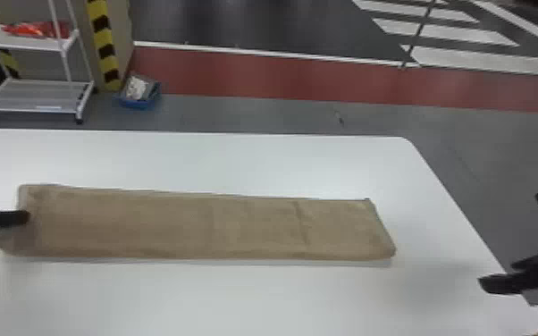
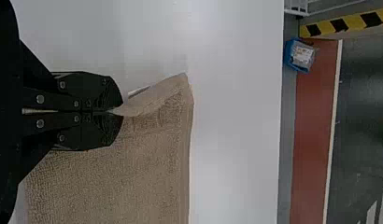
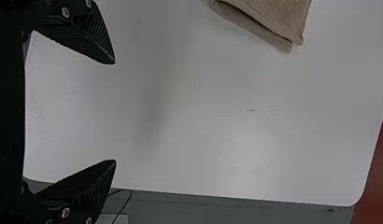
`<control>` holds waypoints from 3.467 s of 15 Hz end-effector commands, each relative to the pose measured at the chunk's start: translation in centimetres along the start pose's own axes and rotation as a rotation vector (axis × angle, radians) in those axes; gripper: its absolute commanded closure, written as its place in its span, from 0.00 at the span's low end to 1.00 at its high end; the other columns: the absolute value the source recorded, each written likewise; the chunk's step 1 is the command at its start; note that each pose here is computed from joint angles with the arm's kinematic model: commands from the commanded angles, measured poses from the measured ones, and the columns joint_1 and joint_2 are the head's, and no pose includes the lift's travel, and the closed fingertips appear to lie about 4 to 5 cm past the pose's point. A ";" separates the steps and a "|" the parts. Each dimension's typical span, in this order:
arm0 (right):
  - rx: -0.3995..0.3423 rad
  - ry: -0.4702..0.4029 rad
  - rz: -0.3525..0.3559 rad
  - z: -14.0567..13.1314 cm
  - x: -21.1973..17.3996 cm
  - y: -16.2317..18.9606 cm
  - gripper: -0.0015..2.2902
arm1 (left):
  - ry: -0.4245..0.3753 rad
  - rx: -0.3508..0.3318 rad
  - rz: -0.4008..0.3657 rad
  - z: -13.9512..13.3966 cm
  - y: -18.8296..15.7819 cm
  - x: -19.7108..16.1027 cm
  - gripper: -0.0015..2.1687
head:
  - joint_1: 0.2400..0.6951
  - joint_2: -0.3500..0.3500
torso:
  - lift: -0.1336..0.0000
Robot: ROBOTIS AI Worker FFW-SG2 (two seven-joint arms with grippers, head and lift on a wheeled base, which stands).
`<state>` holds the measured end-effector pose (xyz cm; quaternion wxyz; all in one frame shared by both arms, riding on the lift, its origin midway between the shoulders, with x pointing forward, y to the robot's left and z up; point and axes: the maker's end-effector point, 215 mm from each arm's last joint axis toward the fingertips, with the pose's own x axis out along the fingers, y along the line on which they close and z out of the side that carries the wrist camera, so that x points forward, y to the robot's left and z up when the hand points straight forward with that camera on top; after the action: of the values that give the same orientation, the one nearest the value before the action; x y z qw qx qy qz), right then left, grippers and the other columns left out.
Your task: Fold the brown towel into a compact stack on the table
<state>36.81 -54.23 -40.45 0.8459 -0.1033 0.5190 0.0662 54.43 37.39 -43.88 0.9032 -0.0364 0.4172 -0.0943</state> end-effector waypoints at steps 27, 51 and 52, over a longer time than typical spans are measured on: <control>-0.012 -0.013 -0.006 -0.5 -0.9 -0.8 0.06 | -0.092 0.213 -0.359 7.5 -28.2 -7.5 0.87 | 1.00 0.00 | 0.07; -0.047 -0.023 0.016 0.2 -0.2 0.1 0.06 | 0.048 0.278 -0.321 1.1 -35.2 -2.7 0.02 | 1.00 0.00 | 0.07; -0.046 -0.035 0.028 1.1 -0.1 0.9 0.06 | 0.043 0.257 -0.321 0.9 -34.6 -2.9 0.02 | 1.00 0.00 | 0.07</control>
<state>36.78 -54.25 -40.11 0.8480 -0.1206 0.5089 0.0857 48.71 3.38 -36.14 0.8617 0.0260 0.4117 -0.2956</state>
